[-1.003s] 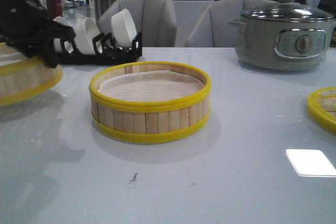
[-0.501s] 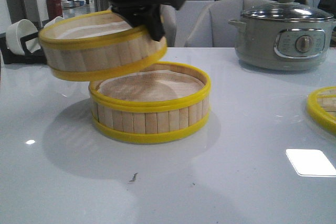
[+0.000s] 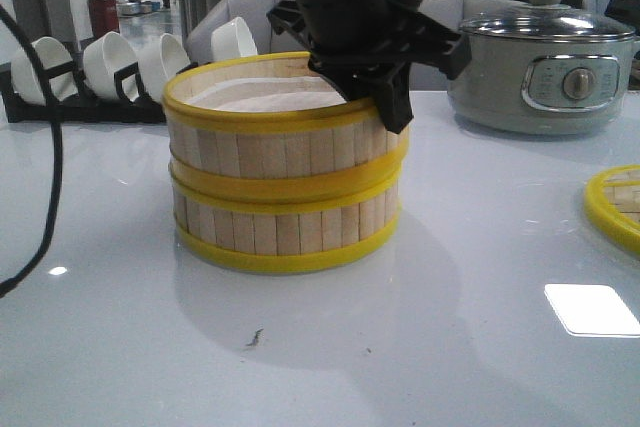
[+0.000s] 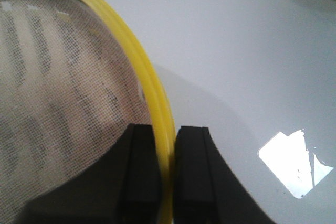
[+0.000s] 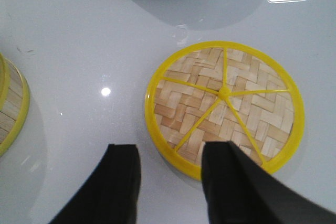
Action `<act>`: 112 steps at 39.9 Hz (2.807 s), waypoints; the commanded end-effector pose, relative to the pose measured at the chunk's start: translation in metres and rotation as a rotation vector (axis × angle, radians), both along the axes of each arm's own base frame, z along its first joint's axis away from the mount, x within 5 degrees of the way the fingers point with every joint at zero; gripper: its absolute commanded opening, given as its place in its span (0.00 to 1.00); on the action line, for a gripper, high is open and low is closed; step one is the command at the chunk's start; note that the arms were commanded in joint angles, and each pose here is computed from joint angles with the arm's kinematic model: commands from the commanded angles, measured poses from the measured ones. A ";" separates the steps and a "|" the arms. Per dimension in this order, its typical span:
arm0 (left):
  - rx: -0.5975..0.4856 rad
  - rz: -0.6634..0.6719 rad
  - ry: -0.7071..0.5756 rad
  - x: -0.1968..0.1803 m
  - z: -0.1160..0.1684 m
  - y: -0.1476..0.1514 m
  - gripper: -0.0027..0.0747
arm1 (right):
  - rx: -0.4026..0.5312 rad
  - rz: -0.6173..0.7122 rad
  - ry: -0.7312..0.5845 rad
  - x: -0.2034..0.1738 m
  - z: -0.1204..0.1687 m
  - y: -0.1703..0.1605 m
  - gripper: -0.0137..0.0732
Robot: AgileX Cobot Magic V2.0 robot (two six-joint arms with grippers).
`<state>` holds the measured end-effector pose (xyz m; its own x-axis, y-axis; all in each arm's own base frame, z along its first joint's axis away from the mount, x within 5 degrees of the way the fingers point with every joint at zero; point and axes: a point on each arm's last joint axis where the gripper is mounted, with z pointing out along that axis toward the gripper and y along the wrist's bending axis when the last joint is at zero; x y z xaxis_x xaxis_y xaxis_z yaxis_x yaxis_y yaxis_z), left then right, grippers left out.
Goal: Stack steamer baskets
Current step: 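Carry the basket with the left gripper over the centre basket, then lower the held basket onto the centre basket and open the left gripper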
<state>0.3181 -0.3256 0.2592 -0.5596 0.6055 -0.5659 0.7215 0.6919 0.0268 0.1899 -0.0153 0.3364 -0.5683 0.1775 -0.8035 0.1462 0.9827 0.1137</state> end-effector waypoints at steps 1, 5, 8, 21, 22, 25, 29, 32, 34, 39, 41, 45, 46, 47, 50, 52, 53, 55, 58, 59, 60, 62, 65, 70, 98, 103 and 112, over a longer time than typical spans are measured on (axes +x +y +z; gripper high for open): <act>-0.109 -0.022 -0.124 -0.005 0.040 -0.005 0.15 | -0.024 0.002 -0.121 0.003 0.020 -0.001 0.61; -0.101 -0.022 -0.116 -0.003 0.035 -0.007 0.15 | -0.024 0.002 -0.121 0.003 0.020 -0.001 0.61; -0.095 -0.023 -0.116 -0.003 0.033 -0.007 0.15 | -0.024 0.002 -0.121 0.003 0.020 -0.001 0.61; -0.065 -0.029 -0.150 0.000 0.034 -0.004 0.15 | -0.024 0.002 -0.121 0.003 0.020 -0.001 0.61; -0.065 -0.029 -0.150 0.000 0.034 -0.004 0.15 | -0.024 0.002 -0.121 0.003 0.020 -0.001 0.61; -0.064 -0.029 -0.154 0.001 0.034 -0.004 0.15 | -0.025 0.002 -0.123 0.003 0.020 -0.001 0.61; -0.059 -0.032 -0.166 0.001 0.035 -0.004 0.15 | -0.025 0.002 -0.124 0.003 0.021 -0.001 0.61; -0.056 -0.031 -0.170 0.002 0.035 -0.003 0.15 | -0.025 0.002 -0.124 0.003 0.021 -0.001 0.61; -0.056 -0.027 -0.170 0.004 0.035 -0.002 0.15 | -0.025 0.002 -0.124 0.003 0.021 -0.001 0.61; -0.057 -0.014 -0.167 0.007 0.035 0.002 0.15 | -0.025 0.002 -0.124 0.003 0.021 -0.001 0.61; -0.057 -0.009 -0.167 0.009 0.035 0.004 0.15 | -0.025 0.002 -0.124 0.003 0.021 -0.001 0.61; -0.058 -0.009 -0.166 0.009 0.035 0.003 0.15 | -0.025 0.002 -0.124 0.003 0.021 -0.001 0.61; -0.058 -0.009 -0.166 0.009 0.035 0.003 0.15 | -0.025 0.002 -0.125 0.003 0.021 -0.001 0.61; -0.060 -0.008 -0.165 0.009 0.035 0.003 0.15 | -0.025 0.002 -0.125 0.003 0.021 -0.001 0.61; -0.060 -0.008 -0.165 0.009 0.035 0.003 0.15 | -0.025 0.002 -0.127 0.003 0.021 -0.001 0.61; -0.060 -0.008 -0.165 0.009 0.035 0.003 0.15 | -0.025 0.002 -0.127 0.003 0.021 -0.001 0.61; -0.060 -0.008 -0.165 0.009 0.035 0.003 0.15 | -0.025 0.002 -0.127 0.003 0.021 -0.001 0.61; -0.060 -0.008 -0.165 0.009 0.035 0.003 0.15 | -0.025 0.002 -0.127 0.003 0.021 -0.001 0.61; -0.060 -0.008 -0.165 0.009 0.035 0.003 0.15 | -0.025 0.002 -0.127 0.003 0.021 -0.001 0.61; -0.060 -0.008 -0.165 0.009 0.035 0.003 0.15 | -0.025 0.002 -0.127 0.003 0.021 -0.001 0.61; -0.060 -0.008 -0.165 0.009 0.035 0.003 0.15 | -0.025 0.002 -0.127 0.003 0.021 -0.001 0.61; -0.060 -0.008 -0.165 0.009 0.035 0.003 0.15 | -0.025 0.002 -0.127 0.003 0.021 -0.001 0.61; -0.060 -0.008 -0.165 0.009 0.035 0.003 0.15 | -0.025 0.002 -0.127 0.003 0.021 -0.001 0.61; -0.060 -0.008 -0.165 0.009 0.035 0.003 0.15 | -0.025 0.002 -0.127 0.003 0.021 -0.001 0.61; -0.050 -0.007 -0.155 0.008 0.034 0.004 0.37 | -0.025 0.002 -0.127 0.003 0.021 -0.001 0.61; -0.051 -0.008 -0.157 0.008 0.034 0.004 0.49 | -0.025 0.002 -0.127 0.003 0.021 -0.001 0.61; -0.059 -0.007 -0.164 0.009 0.037 0.003 0.57 | -0.025 0.002 -0.124 0.003 0.021 -0.001 0.61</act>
<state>0.3277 -0.3243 0.2519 -0.5244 0.6367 -0.5653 0.7243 0.6826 0.0970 0.1902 -0.0154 0.3368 -0.5635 0.1778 -0.8067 0.1461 0.9826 0.1145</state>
